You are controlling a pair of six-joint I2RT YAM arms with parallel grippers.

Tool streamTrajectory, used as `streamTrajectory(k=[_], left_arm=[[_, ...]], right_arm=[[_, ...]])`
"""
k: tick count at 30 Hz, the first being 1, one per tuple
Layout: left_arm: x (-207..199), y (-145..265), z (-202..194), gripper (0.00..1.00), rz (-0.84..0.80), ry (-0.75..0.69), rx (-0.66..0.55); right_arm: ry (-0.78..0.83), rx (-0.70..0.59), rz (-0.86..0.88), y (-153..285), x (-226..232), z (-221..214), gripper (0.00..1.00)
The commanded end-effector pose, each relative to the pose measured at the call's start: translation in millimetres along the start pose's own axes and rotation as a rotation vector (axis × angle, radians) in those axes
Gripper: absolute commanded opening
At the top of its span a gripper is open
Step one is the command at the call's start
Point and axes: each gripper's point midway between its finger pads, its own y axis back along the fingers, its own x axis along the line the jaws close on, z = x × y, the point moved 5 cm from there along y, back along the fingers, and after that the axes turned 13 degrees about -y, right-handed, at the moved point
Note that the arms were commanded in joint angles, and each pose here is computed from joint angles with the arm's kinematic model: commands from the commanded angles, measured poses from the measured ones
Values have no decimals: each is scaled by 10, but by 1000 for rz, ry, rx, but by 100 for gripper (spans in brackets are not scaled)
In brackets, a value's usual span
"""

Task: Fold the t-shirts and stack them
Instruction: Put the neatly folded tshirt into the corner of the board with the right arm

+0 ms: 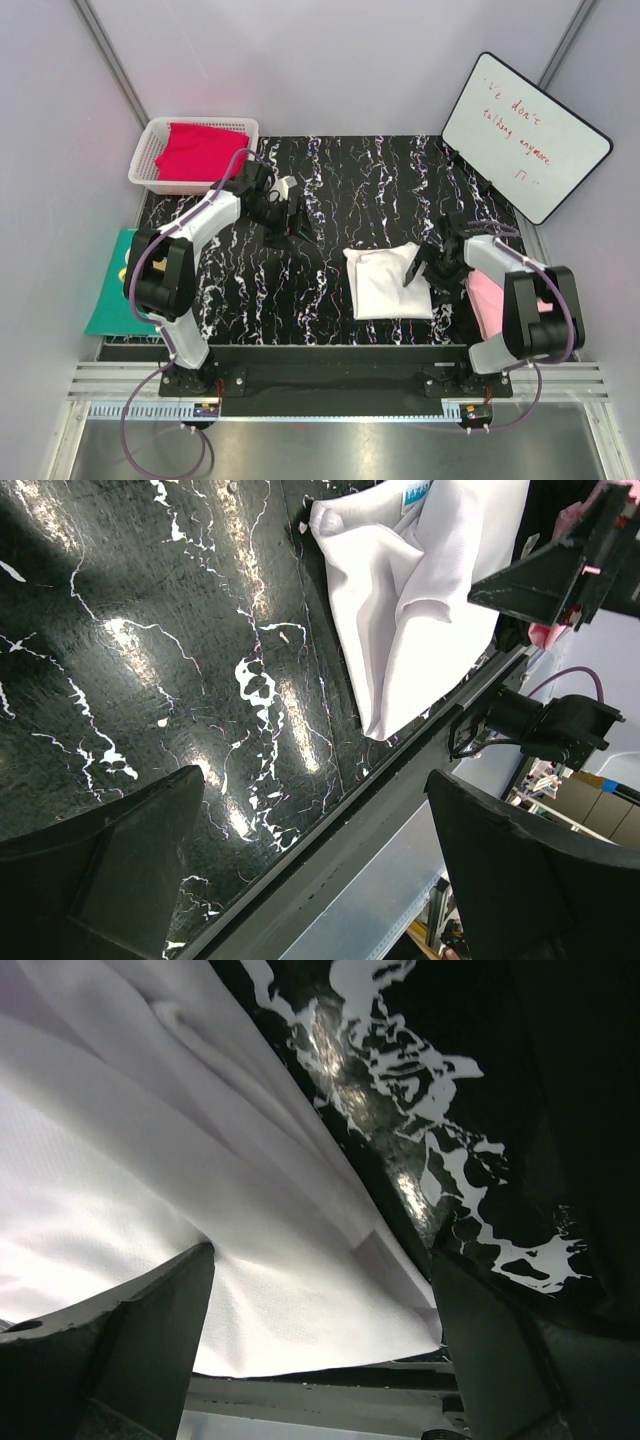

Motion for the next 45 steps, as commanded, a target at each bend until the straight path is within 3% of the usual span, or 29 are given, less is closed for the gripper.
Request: streamTrajectory(k=[1, 6, 10, 11, 14, 17, 21, 30, 35, 45], left_arm=[[-144, 104, 50, 99, -36, -52, -42], [-174, 146, 36, 99, -31, -53, -50], [-177, 164, 9, 99, -22, -49, -52], [-178, 168, 9, 99, -19, -50, -54], [-181, 170, 14, 99, -18, -46, -56], [-192, 185, 35, 99, -14, -48, -62], [-211, 202, 74, 99, -15, -52, -66], [-251, 228, 151, 99, -26, -67, -70], [-253, 225, 146, 99, -36, -83, -62], [-198, 134, 113, 99, -76, -110, -28]], right_arm=[[23, -31, -3, -154, 195, 253, 97], [39, -10, 70, -261, 387, 340, 90], [65, 67, 115, -373, 494, 306, 60], [70, 71, 137, -386, 538, 313, 47], [109, 118, 139, -444, 629, 255, 27], [149, 128, 137, -435, 706, 206, 12], [188, 82, 148, -225, 763, 241, 0], [256, -56, 90, 464, 631, 258, 0], [197, -83, 49, 724, 464, 163, 0], [64, -259, -67, 1322, 159, 317, 0]])
